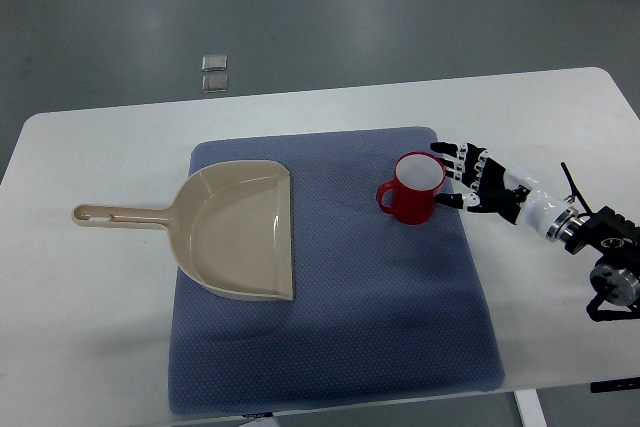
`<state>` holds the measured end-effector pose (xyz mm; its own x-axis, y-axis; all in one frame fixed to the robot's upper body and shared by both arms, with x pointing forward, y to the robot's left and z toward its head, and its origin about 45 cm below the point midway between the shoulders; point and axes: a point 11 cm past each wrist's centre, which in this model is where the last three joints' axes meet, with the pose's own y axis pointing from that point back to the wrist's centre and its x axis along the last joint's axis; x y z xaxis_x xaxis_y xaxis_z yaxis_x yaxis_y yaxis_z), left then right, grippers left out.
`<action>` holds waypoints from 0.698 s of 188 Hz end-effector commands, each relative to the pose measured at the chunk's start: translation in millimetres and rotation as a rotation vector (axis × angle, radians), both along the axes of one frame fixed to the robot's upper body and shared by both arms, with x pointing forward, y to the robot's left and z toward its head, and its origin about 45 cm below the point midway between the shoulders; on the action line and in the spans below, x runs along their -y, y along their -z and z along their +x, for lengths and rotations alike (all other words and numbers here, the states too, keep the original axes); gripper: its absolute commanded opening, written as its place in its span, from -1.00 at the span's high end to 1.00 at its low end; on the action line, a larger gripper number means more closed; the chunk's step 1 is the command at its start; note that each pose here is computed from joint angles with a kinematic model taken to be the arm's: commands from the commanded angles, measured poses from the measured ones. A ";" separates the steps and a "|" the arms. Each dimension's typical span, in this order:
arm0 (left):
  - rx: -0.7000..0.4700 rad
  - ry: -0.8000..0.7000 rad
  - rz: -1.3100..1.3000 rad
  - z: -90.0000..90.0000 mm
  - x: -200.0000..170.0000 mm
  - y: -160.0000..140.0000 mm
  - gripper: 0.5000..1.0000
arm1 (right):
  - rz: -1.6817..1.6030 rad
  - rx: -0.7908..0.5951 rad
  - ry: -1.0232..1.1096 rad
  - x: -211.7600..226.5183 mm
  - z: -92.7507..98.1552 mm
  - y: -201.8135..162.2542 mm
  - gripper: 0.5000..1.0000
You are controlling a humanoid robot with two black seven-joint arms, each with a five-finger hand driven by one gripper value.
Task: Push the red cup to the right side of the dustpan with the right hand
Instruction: 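Press the right hand's fingers against the red mug's side, then push the red mug with the right hand toward the dustpan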
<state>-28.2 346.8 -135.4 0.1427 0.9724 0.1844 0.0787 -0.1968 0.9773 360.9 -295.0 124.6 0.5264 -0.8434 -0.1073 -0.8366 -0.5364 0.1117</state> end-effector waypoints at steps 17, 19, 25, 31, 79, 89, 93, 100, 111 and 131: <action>0.000 0.000 0.000 0.0 0.0 0.0 -1.00 | 0.019 -0.009 -0.003 -9.3 -3.3 5.8 -0.73; 0.000 0.000 -0.001 0.0 0.5 0.1 -1.00 | 0.020 -0.012 -0.003 -9.7 -4.3 7.1 -0.73; 0.000 0.000 0.000 0.0 0.0 0.0 -1.00 | 0.025 -0.013 -0.006 -12.6 -4.4 7.6 -0.73; 0.000 0.000 -0.001 0.0 0.5 0.1 -1.00 | 0.027 -0.012 -0.005 -14.3 -4.3 8.1 -0.73; 0.000 0.002 -0.001 0.0 0.5 0.1 -1.00 | 0.041 -0.012 -0.006 -24.9 -4.2 10.3 -0.73; -0.001 0.002 -0.001 -0.1 0.5 0.1 -1.00 | 0.047 -0.015 -0.009 -28.6 -4.7 11.8 -0.73; 0.000 0.000 -0.001 0.0 0.5 0.1 -1.00 | 0.049 -0.016 -0.008 -29.7 -4.5 12.4 -0.73; 0.000 0.000 -0.001 0.0 0.5 0.1 -1.00 | 0.053 -0.019 -0.007 -32.2 -4.6 14.1 -0.73; 0.000 0.000 -0.001 0.0 0.5 0.1 -1.00 | 0.055 -0.022 -0.007 -34.1 -4.7 15.6 -0.73; 0.000 0.000 -0.001 0.0 0.5 0.1 -1.00 | 0.051 -0.022 -0.003 -33.7 -3.3 16.3 -0.73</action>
